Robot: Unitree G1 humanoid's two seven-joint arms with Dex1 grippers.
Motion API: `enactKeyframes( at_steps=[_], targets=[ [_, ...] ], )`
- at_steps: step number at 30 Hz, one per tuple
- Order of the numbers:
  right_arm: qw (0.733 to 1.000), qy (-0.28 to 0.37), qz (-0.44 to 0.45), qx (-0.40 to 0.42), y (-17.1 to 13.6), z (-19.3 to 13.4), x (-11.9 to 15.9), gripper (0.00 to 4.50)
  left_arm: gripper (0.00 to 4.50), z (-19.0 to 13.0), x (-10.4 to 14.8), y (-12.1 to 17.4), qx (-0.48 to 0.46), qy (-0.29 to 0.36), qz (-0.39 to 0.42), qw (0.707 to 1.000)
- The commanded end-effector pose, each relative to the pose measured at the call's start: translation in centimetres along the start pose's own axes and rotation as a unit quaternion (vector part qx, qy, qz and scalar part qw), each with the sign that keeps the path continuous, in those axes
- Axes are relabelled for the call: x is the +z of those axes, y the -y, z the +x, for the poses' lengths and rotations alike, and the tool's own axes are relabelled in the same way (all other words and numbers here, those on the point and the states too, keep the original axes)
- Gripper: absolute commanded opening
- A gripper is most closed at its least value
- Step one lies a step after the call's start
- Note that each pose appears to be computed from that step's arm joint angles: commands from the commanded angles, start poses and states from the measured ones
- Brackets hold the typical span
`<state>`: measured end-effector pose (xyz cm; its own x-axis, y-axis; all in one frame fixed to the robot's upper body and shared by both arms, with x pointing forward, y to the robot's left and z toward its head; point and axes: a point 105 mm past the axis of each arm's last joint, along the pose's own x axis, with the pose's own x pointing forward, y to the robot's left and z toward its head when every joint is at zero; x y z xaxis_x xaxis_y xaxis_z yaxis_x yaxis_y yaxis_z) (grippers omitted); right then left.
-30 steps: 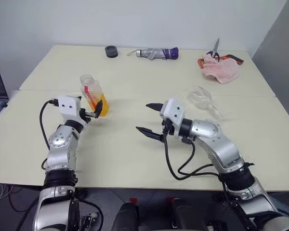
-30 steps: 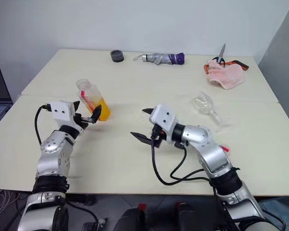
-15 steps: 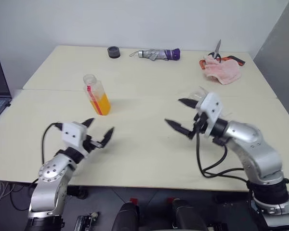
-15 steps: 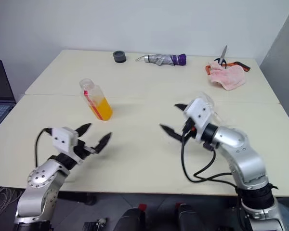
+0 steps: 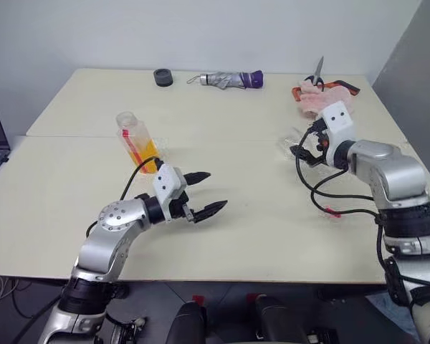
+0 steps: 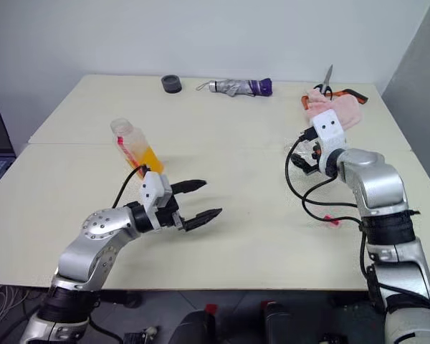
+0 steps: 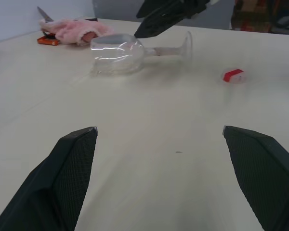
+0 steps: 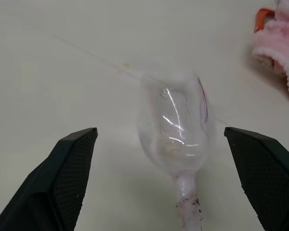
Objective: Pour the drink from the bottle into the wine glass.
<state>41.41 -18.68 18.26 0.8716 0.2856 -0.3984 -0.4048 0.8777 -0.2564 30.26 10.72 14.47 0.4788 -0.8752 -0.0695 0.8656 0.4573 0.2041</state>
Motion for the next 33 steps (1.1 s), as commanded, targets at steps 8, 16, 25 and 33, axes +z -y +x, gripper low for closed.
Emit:
enactKeyframes(
  at_steps=[8,16,25,33],
  targets=[
    [0.995,-0.086,-0.033,0.033,2.8,1.3,-0.1,4.50,4.47,1.2,0.7,0.5,-0.020,0.020,0.019,0.999],
    [0.983,-0.164,-0.030,0.072,2.7,1.6,-1.9,4.50,4.47,1.4,0.5,0.7,-0.016,0.023,0.020,0.999],
    [0.977,-0.191,-0.050,0.084,2.9,1.8,-2.1,2.50,4.50,1.8,0.2,0.9,-0.017,0.024,0.021,0.999],
    [0.980,-0.166,-0.042,0.097,2.6,1.8,-0.5,0.15,4.50,1.7,-0.1,1.2,-0.020,0.020,0.022,0.999]
  ],
)
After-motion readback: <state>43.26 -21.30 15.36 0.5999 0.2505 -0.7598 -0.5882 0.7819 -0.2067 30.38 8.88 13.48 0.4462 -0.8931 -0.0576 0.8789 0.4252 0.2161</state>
